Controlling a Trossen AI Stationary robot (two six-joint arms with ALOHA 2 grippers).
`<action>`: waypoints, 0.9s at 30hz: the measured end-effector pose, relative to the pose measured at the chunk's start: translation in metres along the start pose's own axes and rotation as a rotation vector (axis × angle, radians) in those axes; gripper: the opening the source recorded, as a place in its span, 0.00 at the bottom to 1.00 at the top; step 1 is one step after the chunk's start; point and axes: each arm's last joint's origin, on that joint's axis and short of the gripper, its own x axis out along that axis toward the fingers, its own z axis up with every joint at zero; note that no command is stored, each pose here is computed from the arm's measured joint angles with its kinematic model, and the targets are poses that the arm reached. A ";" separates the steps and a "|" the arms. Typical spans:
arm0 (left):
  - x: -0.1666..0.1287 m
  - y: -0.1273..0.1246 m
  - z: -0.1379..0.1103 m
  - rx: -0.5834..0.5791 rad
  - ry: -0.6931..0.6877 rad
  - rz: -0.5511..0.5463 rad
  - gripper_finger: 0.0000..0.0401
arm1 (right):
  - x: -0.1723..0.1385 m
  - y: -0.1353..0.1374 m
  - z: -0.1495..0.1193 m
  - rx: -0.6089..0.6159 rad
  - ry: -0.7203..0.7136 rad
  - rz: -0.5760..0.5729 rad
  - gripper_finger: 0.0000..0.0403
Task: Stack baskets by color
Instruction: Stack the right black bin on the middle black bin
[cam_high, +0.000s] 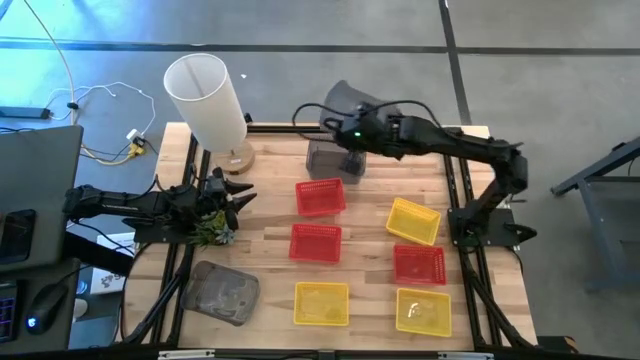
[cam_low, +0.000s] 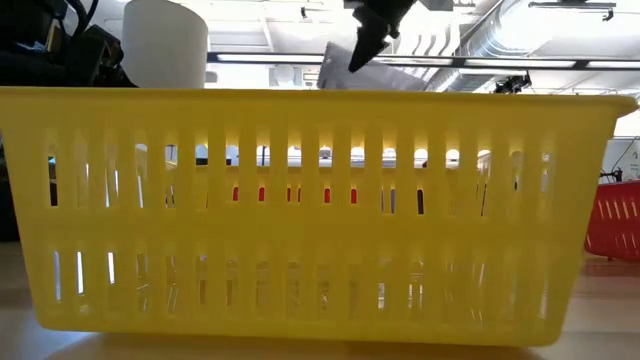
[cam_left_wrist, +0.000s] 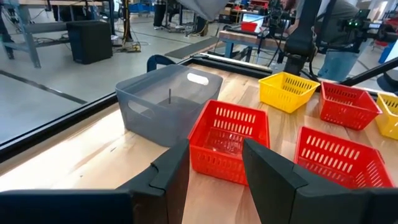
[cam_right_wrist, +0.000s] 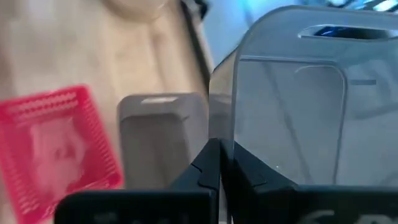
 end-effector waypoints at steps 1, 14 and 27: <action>0.000 0.000 0.000 -0.004 0.001 0.000 0.34 | 0.006 0.003 0.001 -0.020 0.018 0.029 0.00; 0.000 0.000 -0.001 -0.029 0.014 0.002 0.34 | 0.060 0.029 0.001 -0.141 0.103 0.257 0.00; 0.000 0.000 -0.002 -0.039 0.023 -0.004 0.34 | 0.088 0.037 -0.006 -0.069 0.185 0.246 0.00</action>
